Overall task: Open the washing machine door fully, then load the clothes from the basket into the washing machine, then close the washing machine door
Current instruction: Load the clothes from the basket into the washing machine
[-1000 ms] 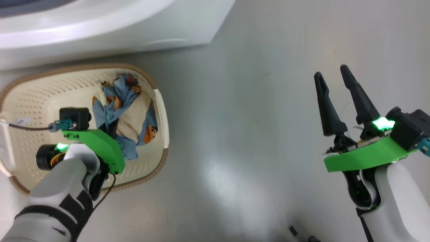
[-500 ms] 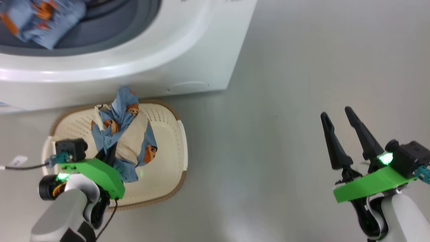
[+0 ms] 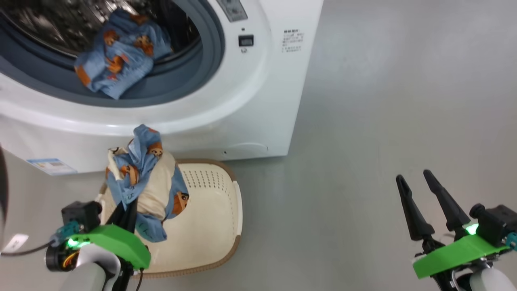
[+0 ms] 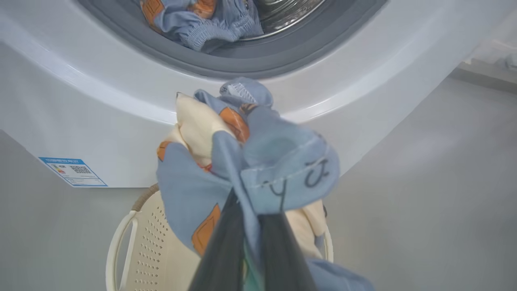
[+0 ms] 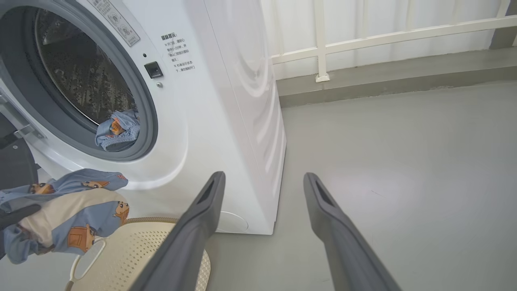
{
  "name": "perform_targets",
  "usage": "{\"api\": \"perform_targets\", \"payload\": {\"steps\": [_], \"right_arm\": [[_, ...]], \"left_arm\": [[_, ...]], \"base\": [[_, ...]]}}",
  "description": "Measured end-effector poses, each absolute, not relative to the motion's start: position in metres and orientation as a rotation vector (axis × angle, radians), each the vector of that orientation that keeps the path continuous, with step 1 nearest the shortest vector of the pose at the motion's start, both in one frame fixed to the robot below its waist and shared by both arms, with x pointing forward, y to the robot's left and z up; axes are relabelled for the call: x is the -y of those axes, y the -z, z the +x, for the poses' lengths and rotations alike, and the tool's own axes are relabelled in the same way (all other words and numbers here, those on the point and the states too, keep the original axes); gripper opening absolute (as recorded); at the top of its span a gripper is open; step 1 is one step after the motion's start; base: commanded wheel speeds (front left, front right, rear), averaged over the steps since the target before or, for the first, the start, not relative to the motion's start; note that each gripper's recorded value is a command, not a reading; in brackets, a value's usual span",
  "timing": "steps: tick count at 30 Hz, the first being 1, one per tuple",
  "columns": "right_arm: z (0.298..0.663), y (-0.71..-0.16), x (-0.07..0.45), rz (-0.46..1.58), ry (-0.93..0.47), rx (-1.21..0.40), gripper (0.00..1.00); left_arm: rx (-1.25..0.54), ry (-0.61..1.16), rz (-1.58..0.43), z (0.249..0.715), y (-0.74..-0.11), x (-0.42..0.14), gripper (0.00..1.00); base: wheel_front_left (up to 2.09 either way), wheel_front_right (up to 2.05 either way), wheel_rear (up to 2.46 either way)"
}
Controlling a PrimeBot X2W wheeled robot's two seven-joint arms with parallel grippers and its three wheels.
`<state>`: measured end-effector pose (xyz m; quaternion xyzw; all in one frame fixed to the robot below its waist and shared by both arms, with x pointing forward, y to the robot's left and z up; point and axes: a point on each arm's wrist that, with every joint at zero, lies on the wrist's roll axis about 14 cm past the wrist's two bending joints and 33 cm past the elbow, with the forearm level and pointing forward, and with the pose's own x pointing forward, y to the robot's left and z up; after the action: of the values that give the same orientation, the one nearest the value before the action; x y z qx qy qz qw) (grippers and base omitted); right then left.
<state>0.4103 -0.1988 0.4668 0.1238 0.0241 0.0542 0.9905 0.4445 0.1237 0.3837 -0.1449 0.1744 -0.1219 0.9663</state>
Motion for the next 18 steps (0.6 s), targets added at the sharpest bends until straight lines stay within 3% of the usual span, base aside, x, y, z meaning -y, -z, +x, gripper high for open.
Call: {"api": "perform_targets", "payload": {"steps": [18], "right_arm": [[0.375, -0.482, 0.208, 0.238, -0.099, -0.021, 1.00]], "left_arm": [[-0.053, 0.107, -0.201, 0.406, -0.467, -0.179, 0.00]], "base": [[0.00, 0.00, 0.00]]}}
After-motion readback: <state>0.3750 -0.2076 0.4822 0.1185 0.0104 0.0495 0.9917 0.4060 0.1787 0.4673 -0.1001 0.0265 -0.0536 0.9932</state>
